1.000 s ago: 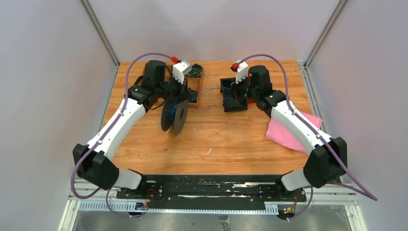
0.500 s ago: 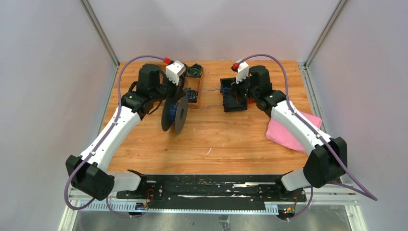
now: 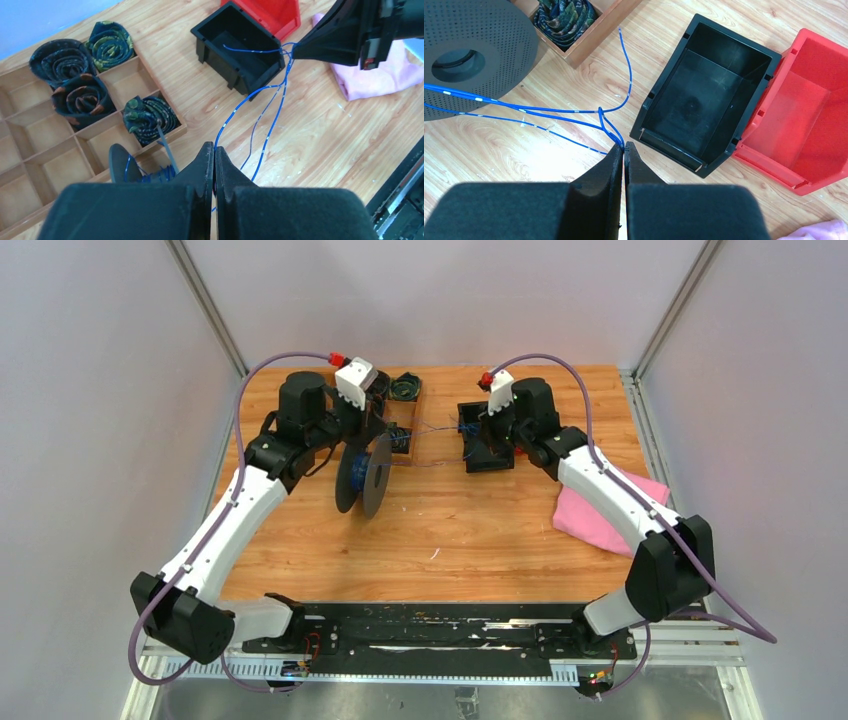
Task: Wrap the cables
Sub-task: Adjust the cable at the center of the board.
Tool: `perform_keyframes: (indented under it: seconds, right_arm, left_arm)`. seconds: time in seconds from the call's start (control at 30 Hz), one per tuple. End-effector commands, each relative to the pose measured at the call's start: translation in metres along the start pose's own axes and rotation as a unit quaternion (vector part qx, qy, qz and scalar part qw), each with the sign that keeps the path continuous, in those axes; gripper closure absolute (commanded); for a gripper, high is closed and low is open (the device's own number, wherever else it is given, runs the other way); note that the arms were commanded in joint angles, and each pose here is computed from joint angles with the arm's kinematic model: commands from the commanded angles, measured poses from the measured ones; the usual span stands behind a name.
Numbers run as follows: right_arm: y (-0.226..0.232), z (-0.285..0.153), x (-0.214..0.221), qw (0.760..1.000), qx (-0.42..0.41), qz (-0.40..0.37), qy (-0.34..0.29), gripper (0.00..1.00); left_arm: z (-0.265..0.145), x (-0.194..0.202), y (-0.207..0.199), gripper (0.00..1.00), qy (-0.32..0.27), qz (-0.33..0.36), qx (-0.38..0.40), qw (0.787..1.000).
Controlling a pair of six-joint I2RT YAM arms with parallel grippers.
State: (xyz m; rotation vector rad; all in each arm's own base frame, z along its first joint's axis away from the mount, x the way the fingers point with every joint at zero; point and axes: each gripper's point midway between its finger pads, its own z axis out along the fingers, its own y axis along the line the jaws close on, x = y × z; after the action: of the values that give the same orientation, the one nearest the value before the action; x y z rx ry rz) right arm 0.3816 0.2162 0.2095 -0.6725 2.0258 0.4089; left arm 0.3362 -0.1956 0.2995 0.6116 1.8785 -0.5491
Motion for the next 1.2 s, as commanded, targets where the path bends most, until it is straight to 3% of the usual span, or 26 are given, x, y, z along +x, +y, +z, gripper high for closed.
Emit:
perform_keyframes:
  seconds: [0.0,0.23,0.47,0.7,0.87,1.17]
  right_arm:
    - [-0.011,0.0,0.0,1.0,0.026,0.01,0.005,0.99]
    - [-0.007,0.0,-0.001,1.0,0.016,0.015,0.003,0.99]
    - [0.03,-0.008,-0.021,0.995,-0.09,-0.014,-0.046,0.99]
    - [0.041,-0.012,-0.025,0.99,-0.123,-0.042,-0.053,0.99]
    - [0.047,-0.018,-0.026,0.985,-0.143,-0.075,-0.066,0.99]
    - [0.074,-0.034,-0.029,0.963,-0.226,-0.119,-0.089,0.99]
  left_arm:
    - [-0.004,-0.015,-0.011,1.0,-0.039,-0.017,0.03,0.999]
    - [-0.004,-0.009,0.016,0.99,-0.031,-0.041,-0.045,0.998]
    - [0.003,0.002,-0.016,0.81,-0.013,0.022,0.065,0.998]
    - [0.003,-0.002,-0.024,0.6,-0.012,0.062,0.101,0.993]
    - [0.006,-0.012,-0.023,0.53,-0.027,0.088,0.106,0.99]
    - [0.018,-0.015,-0.048,0.41,-0.014,0.137,0.22,0.966]
